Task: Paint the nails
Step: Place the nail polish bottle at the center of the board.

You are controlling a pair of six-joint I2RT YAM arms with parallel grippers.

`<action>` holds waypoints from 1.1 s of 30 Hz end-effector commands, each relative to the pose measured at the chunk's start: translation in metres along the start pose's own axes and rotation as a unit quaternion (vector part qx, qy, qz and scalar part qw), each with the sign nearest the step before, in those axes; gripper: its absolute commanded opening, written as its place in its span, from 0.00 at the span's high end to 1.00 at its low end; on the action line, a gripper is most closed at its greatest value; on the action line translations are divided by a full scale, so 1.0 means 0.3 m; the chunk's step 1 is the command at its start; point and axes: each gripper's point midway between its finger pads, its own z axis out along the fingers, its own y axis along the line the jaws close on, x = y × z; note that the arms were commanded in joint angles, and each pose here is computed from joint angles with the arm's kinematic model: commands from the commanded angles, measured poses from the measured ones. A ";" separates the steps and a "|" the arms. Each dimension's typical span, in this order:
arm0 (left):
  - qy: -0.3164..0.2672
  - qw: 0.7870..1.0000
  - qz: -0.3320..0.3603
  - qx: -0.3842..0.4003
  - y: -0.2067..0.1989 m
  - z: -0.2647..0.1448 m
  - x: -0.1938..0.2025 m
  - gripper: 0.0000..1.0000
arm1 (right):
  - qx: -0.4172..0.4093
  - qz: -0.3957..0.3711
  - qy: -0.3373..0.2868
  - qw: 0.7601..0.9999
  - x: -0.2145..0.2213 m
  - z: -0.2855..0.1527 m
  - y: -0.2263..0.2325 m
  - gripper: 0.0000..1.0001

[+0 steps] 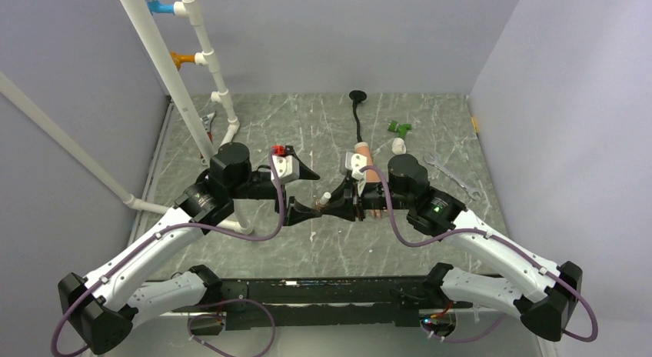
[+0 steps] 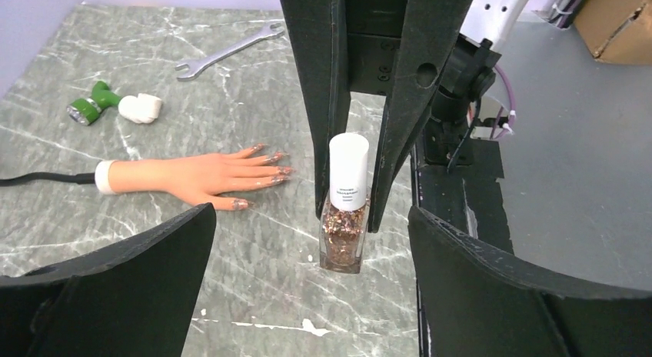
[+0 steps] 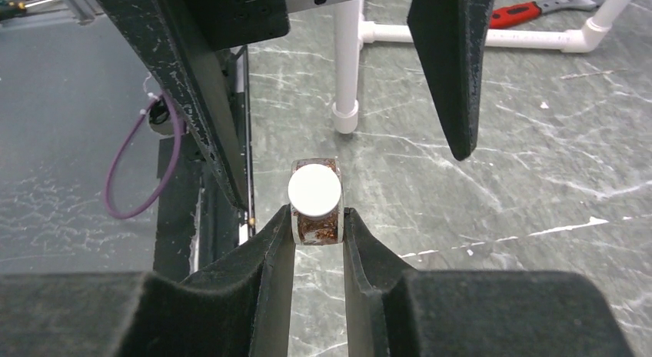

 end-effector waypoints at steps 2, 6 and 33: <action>-0.023 0.999 0.017 -0.041 0.037 -0.014 -0.054 0.01 | 0.068 -0.009 -0.028 0.997 -0.082 -0.027 -0.064 1.00; -0.026 0.996 0.002 -0.089 0.084 -0.026 -0.062 0.01 | 0.134 0.017 -0.025 0.990 -0.070 -0.054 -0.126 1.00; -0.083 0.951 -0.070 -0.289 0.286 -0.103 -0.048 0.01 | 0.349 0.157 0.093 0.919 0.467 -0.118 -0.308 1.00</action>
